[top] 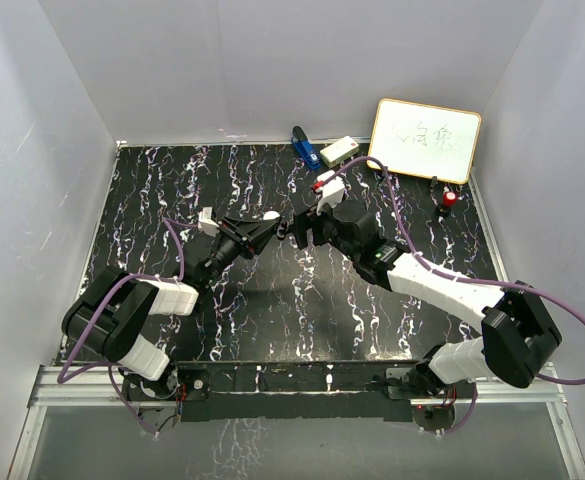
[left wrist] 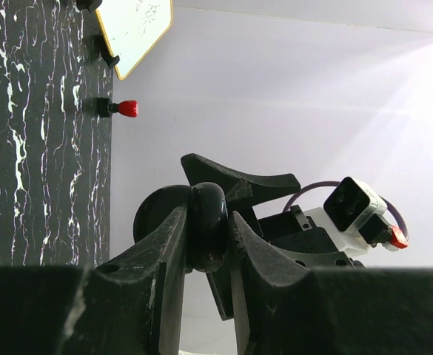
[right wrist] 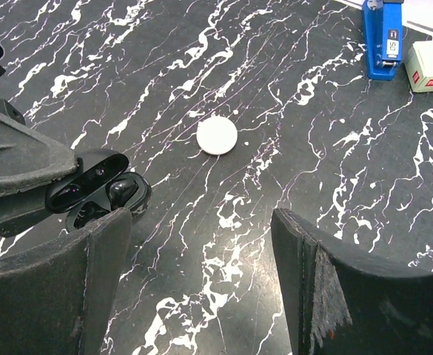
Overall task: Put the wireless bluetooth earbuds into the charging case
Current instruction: Place the earbud in the charging case.
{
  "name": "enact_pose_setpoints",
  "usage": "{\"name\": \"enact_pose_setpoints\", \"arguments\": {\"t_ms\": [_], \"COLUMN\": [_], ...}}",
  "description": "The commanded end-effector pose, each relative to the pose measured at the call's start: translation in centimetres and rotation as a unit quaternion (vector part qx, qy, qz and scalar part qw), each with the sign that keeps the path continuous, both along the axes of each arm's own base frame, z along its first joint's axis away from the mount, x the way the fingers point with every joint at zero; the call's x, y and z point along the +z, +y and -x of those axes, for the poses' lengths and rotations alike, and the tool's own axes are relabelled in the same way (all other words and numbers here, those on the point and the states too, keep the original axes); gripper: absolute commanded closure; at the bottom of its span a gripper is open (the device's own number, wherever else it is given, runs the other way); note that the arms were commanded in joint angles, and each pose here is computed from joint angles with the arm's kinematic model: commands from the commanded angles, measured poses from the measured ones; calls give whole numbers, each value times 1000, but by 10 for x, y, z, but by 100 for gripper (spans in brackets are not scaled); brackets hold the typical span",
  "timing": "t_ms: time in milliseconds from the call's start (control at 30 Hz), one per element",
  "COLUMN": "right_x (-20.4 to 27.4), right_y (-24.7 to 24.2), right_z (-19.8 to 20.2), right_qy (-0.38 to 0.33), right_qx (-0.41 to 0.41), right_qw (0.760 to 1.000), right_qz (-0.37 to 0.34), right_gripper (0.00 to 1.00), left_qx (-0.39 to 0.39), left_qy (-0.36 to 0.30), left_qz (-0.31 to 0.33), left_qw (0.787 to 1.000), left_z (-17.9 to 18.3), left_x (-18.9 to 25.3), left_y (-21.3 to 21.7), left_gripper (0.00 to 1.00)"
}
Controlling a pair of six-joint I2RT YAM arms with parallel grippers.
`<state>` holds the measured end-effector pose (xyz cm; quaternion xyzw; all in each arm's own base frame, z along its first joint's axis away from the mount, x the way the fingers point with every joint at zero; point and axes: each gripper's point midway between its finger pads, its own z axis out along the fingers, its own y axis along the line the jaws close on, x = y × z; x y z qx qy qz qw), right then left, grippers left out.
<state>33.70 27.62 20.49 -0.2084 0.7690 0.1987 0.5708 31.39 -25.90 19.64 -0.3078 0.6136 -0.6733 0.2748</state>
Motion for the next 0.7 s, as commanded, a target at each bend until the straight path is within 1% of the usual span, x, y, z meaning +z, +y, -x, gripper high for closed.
{"name": "enact_pose_setpoints", "arguments": {"t_ms": [0,667], "right_x": [10,21], "right_y": [3,13], "right_z": [2,13], "right_qy": [-17,-27], "right_qx": [7,21], "right_qw": [1000,999], "right_qz": [-4,-9], "right_gripper": [27,26], "left_qx": [2,3], "left_qy": [-39,-34], "left_qz": [19,17], "left_qw": [999,999], "left_z": [-1,-1], "left_x": [28,22], "left_y": [-1,0], "left_gripper": [100,100]}}
